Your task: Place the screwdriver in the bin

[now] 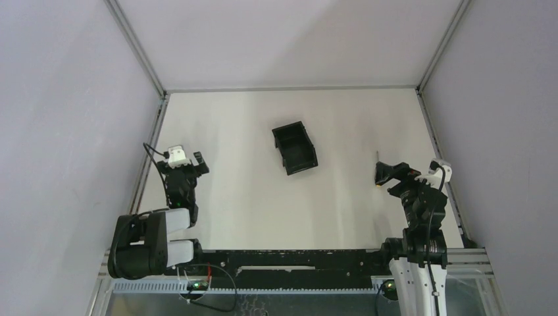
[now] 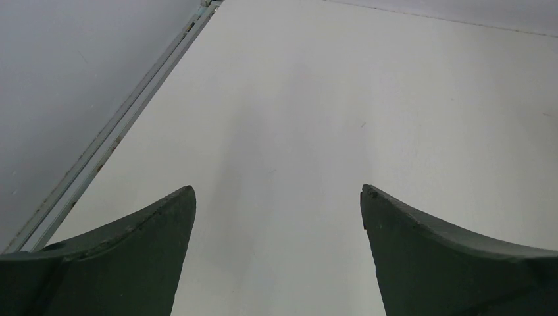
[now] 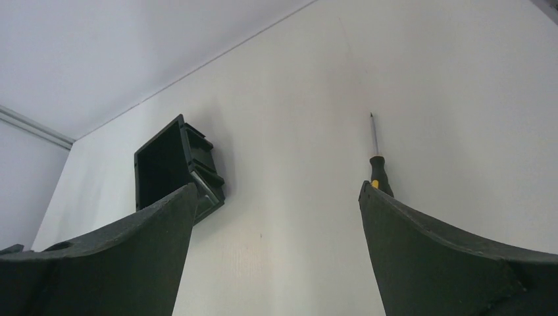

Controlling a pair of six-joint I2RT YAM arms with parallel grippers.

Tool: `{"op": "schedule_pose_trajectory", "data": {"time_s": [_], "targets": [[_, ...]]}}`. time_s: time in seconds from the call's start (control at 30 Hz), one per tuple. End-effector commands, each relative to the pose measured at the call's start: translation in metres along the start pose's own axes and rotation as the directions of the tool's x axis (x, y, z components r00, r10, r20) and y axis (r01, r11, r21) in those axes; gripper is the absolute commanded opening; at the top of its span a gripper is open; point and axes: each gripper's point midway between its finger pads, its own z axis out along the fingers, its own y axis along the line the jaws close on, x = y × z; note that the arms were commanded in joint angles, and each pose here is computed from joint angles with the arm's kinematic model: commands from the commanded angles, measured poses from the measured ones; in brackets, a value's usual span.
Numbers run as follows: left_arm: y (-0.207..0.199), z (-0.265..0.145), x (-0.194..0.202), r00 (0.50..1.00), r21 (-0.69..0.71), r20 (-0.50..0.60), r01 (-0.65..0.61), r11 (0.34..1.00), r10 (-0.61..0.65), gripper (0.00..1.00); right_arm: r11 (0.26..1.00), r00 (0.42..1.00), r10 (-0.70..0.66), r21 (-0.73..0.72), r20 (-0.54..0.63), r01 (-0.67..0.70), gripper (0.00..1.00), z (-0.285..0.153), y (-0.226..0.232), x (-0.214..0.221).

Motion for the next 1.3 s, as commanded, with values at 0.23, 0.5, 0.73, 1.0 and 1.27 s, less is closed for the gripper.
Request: {"op": "schedule_pose_trajectory", "data": {"time_s": [0.23, 0.5, 0.73, 1.0, 1.27], "targets": [[-0.004, 0.010, -0.027, 0.997, 0.005, 0.076, -0.003, 1.000, 0.003, 1.00, 0.974, 0.980, -0.110, -0.177, 0.164, 0.139, 1.00, -0.008, 0.060, -0.079], [-0.004, 0.010, -0.027, 0.997, 0.005, 0.076, -0.003, 1.000, 0.002, 1.00, 0.976, 0.950, -0.214, 0.001, -0.226, 0.220, 0.97, 0.053, 0.056, -0.104], [-0.004, 0.010, -0.027, 0.997, 0.005, 0.077, -0.004, 1.000, 0.003, 1.00, 0.934, 0.674, -0.098, 0.166, -0.732, 0.317, 0.95, 0.120, -0.006, -0.024], [-0.004, 0.010, -0.027, 0.997, 0.006, 0.076, -0.003, 1.000, 0.002, 1.00, 0.855, 0.440, 0.025, 0.248, -0.898, 0.456, 0.82, 0.154, -0.085, 0.081], [-0.003, 0.010, -0.027, 0.997, 0.004, 0.076, -0.004, 1.000, 0.003, 1.00, 0.858, 0.299, 0.080, 0.218, -0.951, 0.464, 0.65, 0.138, -0.112, 0.151]]}}
